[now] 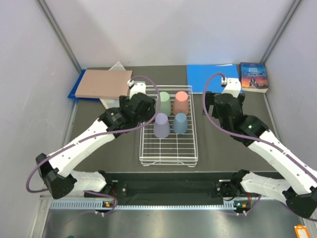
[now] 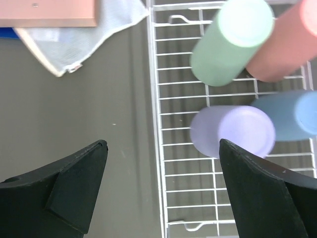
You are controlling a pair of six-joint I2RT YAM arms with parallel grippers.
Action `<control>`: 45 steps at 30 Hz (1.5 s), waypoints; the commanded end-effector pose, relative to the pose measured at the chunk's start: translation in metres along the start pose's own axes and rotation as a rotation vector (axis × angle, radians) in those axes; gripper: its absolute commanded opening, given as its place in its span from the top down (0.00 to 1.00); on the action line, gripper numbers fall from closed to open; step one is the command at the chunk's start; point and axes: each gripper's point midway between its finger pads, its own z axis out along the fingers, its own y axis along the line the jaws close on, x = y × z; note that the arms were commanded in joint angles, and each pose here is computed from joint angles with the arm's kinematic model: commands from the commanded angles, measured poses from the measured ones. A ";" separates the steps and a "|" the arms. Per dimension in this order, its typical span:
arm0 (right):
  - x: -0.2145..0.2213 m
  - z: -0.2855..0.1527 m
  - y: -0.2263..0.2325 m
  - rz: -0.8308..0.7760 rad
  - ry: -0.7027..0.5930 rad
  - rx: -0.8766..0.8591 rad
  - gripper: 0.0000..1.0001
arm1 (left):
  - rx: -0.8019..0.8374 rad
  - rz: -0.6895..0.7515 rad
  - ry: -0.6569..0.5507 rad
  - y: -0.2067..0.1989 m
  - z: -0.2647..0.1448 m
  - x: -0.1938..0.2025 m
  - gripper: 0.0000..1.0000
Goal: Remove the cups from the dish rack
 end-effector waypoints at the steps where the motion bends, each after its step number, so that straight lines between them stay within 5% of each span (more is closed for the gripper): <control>1: -0.018 -0.003 0.013 -0.006 -0.042 -0.047 0.00 | 0.152 -0.034 -0.050 -0.038 -0.010 -0.027 0.01; 13: -0.012 0.002 0.022 -0.004 -0.011 -0.071 0.00 | 0.252 0.030 0.071 -0.096 0.025 0.016 0.01; 24: -0.006 0.002 0.018 -0.030 -0.003 -0.063 0.00 | 0.184 0.036 0.132 -0.100 0.053 0.038 0.01; 31: -0.004 0.003 0.016 -0.055 -0.001 -0.056 0.00 | 0.128 0.041 0.156 -0.096 0.061 0.045 0.18; 34: -0.004 0.004 0.016 -0.059 0.000 -0.051 0.00 | 0.115 0.042 0.164 -0.094 0.061 0.047 0.36; 38: -0.003 0.004 0.015 -0.057 -0.003 -0.050 0.00 | 0.100 0.034 0.147 -0.090 0.056 0.039 0.72; 40: -0.004 0.003 0.015 -0.056 -0.007 -0.052 0.00 | 0.089 0.035 0.124 -0.086 0.051 0.030 0.99; 45: -0.007 0.003 0.015 -0.053 -0.012 -0.052 0.01 | 0.062 0.034 0.030 -0.075 0.032 -0.011 1.00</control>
